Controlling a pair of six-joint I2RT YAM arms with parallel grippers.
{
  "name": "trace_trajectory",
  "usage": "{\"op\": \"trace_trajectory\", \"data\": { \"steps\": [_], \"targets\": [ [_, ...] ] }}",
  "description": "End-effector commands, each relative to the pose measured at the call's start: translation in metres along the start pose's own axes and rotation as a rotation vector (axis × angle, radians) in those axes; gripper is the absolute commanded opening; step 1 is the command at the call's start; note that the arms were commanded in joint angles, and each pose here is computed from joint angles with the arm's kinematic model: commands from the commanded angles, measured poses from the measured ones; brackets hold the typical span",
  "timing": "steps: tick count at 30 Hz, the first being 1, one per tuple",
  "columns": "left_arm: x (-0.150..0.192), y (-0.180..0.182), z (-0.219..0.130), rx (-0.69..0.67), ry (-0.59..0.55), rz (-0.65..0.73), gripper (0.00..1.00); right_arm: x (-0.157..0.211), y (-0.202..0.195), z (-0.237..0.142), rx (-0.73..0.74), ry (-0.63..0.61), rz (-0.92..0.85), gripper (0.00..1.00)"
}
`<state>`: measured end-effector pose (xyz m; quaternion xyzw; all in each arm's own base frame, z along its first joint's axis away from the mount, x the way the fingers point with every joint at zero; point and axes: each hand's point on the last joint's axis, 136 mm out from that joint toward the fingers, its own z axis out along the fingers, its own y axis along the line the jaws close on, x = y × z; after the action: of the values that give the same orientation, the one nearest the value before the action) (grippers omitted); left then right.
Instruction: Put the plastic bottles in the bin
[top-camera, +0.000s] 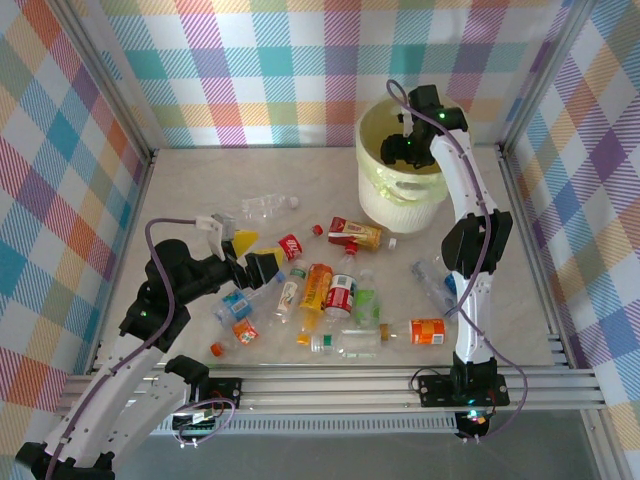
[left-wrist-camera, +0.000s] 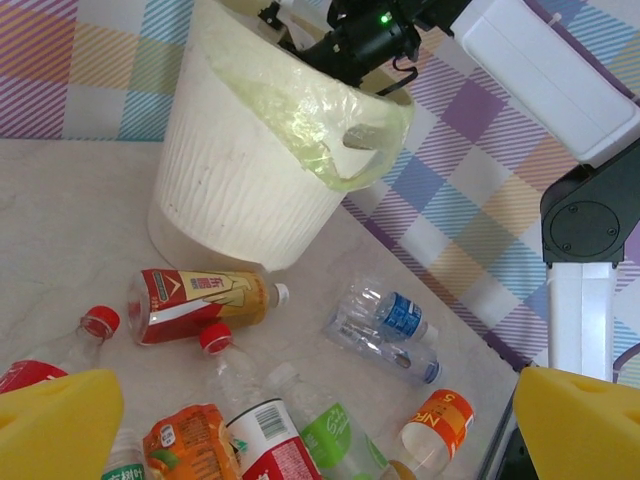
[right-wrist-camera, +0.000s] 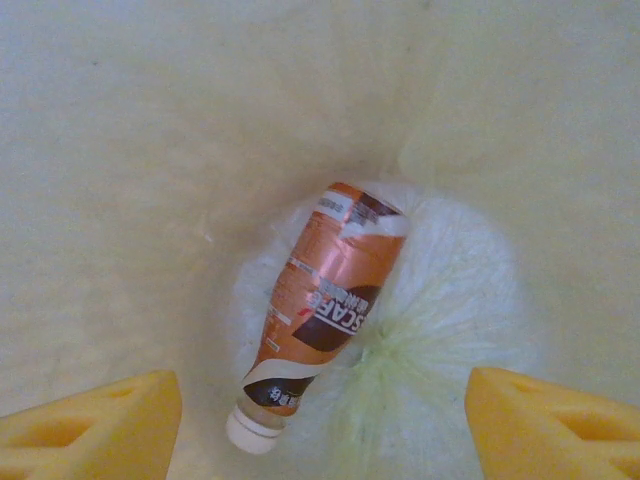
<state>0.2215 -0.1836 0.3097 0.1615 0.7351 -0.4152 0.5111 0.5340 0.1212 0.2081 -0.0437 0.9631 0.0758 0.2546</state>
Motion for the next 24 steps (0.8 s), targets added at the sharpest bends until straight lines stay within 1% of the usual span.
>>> {"op": "trace_trajectory", "data": {
  "steps": [1,5,10,13,14,19,24],
  "targets": [
    [-0.014,-0.009,-0.005,-0.002,-0.018,0.034,1.0,-0.01,0.002,-0.041,-0.01,-0.062,0.007,0.75],
    [-0.009,-0.004,-0.007,-0.05,0.047,0.059,1.0,-0.018,0.004,-0.067,-0.011,-0.116,-0.007,0.75],
    [0.0,0.015,-0.014,-0.181,0.143,0.059,1.0,-0.024,0.007,-0.105,-0.018,-0.187,-0.029,0.75],
    [0.0,0.026,-0.018,-0.259,0.171,0.056,1.0,-0.024,0.009,-0.128,-0.025,-0.222,-0.038,0.75],
    [-0.001,0.029,-0.019,-0.286,0.186,0.058,1.0,-0.023,0.011,-0.135,-0.03,-0.233,-0.041,0.75],
    [-0.003,0.034,-0.018,-0.325,0.273,0.117,1.0,-0.014,0.018,-0.171,-0.067,-0.306,-0.053,0.75],
    [-0.005,0.045,-0.011,-0.358,0.354,0.222,1.0,0.008,0.031,-0.201,-0.142,-0.37,-0.075,0.76]
  ]
}}
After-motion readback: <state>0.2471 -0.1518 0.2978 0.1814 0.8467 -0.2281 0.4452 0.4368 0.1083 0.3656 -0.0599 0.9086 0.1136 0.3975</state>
